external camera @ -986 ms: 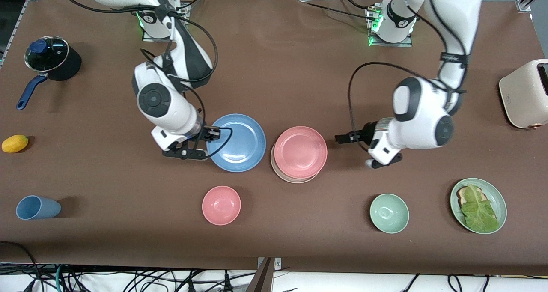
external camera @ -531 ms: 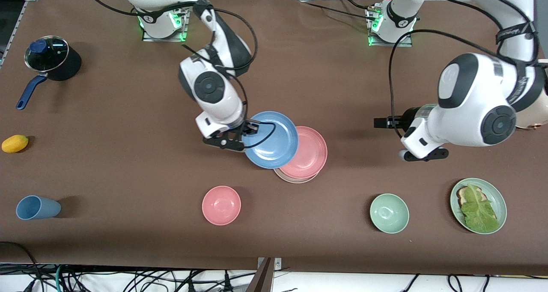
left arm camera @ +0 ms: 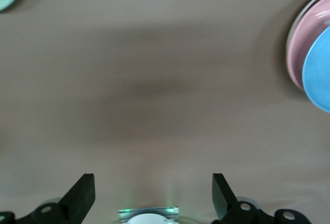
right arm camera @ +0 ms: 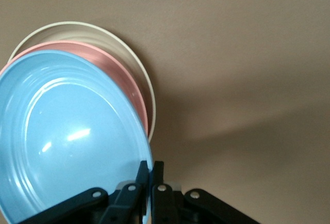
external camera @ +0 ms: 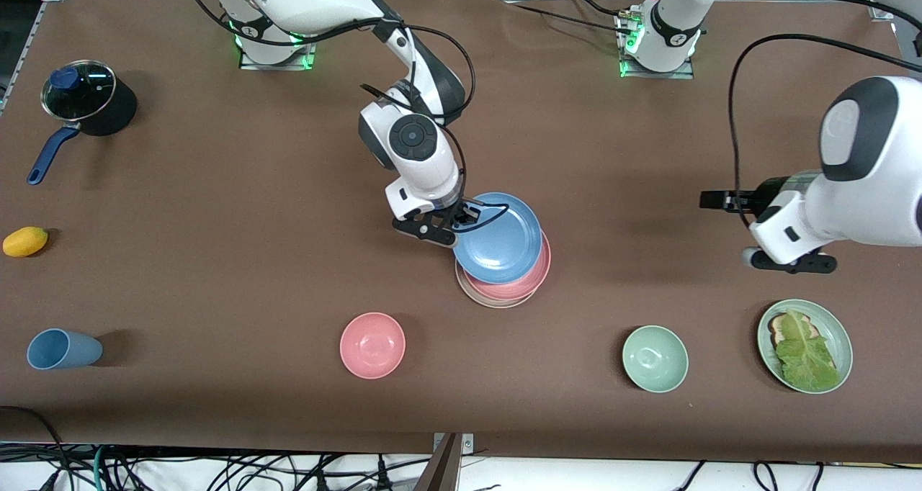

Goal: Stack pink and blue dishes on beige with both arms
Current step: 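Carry the blue plate onto the pink plate while the left gripper withdraws, then open the right gripper and release the blue plate on the stack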

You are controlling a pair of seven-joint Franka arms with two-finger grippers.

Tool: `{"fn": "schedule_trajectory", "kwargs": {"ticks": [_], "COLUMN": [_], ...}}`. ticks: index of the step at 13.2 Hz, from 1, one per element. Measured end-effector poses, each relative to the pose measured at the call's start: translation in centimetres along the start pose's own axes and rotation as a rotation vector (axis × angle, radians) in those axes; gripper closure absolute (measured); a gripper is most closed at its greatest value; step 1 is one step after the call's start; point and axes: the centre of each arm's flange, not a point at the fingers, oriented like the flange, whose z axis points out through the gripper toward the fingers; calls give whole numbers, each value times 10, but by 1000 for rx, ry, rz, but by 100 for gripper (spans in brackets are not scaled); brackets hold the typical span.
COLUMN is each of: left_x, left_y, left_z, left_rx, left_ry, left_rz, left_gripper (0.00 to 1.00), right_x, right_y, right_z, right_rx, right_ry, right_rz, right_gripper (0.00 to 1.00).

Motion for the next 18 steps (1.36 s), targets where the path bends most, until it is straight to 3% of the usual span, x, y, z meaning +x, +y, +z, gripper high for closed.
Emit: {"fn": "schedule_trajectory", "kwargs": {"ticks": [6,11,13,15,18], "left_x": [-31,-57,-61,-68,-74], "left_y": [-51,-51,-48,-43,-42], "left_z": [-44,-78,-87,-96,-104], "left_rx": [-34,-53,-60,-60,-60], "left_ry": [83,161,198,218,235], "left_rz": [-38,-30,-23,-12,-8], "left_gripper": [0,0,0,0,0], "right_x": [-3,6,12,22,37], "right_y": [-5,-10,-9,-8,-10], "right_z": [24,38,39,33,11], "right_rx": [36,31,28,24,-34], "right_ry": [24,51,61,80,92], "right_rz": [16,-1,1,-1,-50], "right_gripper": [96,95,91,73,39]}}
